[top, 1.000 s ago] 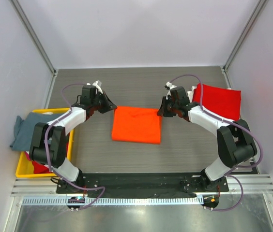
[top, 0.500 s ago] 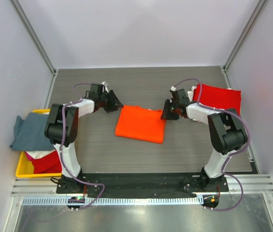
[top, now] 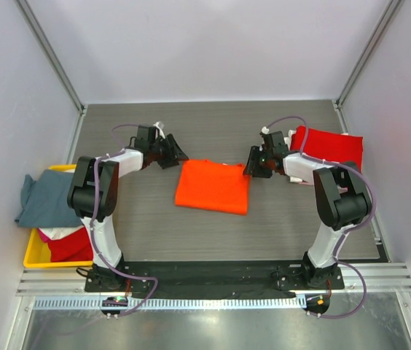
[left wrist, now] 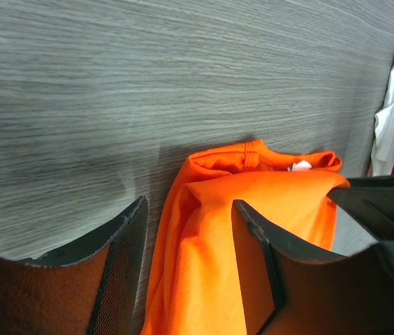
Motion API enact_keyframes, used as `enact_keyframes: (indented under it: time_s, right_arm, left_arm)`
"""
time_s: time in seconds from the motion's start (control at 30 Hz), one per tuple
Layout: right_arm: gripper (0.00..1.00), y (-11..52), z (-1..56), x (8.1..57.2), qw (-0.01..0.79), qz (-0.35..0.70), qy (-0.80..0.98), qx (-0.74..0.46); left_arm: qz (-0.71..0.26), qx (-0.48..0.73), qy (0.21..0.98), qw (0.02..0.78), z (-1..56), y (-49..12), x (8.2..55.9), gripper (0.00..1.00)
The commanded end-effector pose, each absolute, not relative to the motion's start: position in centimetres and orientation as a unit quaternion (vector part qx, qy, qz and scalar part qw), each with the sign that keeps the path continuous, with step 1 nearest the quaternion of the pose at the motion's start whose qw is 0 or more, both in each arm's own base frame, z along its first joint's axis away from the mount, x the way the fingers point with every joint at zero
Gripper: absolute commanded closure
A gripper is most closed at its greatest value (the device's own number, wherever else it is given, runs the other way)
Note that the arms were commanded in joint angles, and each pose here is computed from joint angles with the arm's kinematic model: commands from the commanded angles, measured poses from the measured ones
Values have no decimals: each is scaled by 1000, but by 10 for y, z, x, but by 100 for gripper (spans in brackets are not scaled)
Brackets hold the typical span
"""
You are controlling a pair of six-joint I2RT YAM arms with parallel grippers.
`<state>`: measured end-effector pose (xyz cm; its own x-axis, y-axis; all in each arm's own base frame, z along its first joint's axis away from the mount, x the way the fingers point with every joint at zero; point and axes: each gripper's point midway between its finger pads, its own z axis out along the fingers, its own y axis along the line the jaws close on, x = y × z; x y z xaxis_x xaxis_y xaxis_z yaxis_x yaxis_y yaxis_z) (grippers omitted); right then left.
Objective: Fold and stack the t-shirts
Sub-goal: Fold the tshirt, then neatly place the folded tshirt to the corner
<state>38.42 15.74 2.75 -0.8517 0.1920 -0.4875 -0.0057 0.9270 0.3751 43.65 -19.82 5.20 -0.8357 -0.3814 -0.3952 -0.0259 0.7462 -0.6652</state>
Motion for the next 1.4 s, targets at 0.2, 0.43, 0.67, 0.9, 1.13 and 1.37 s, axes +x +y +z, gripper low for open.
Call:
enact_keyframes:
  time_s: [0.2,0.43,0.67,0.9,1.13,1.37]
  right_arm:
    - [59,164,21,409,263,231,936,35]
    - [59,168,17,420,262,246,933,35]
    - [70,174,12,429,262,260,929,30]
    - [99,175,23,441,287,261,921,36]
    - [99,170,62,440,326,260,908,41]
    - [99,165,114,423,372,274,886,43]
  left_arm:
    - [-362,-103,887,268,53,-208,433,49]
    - [-357,-106,891,261,43,-206,427,51]
    - [-337,-124,901,243,24,-205,435,70]
    - [-316,-137,900,267,33,-205,450,100]
    - [-317,-126,887,312,71,-206,450,100]
    - [-328,-118,861,369,116,-206,428,100]
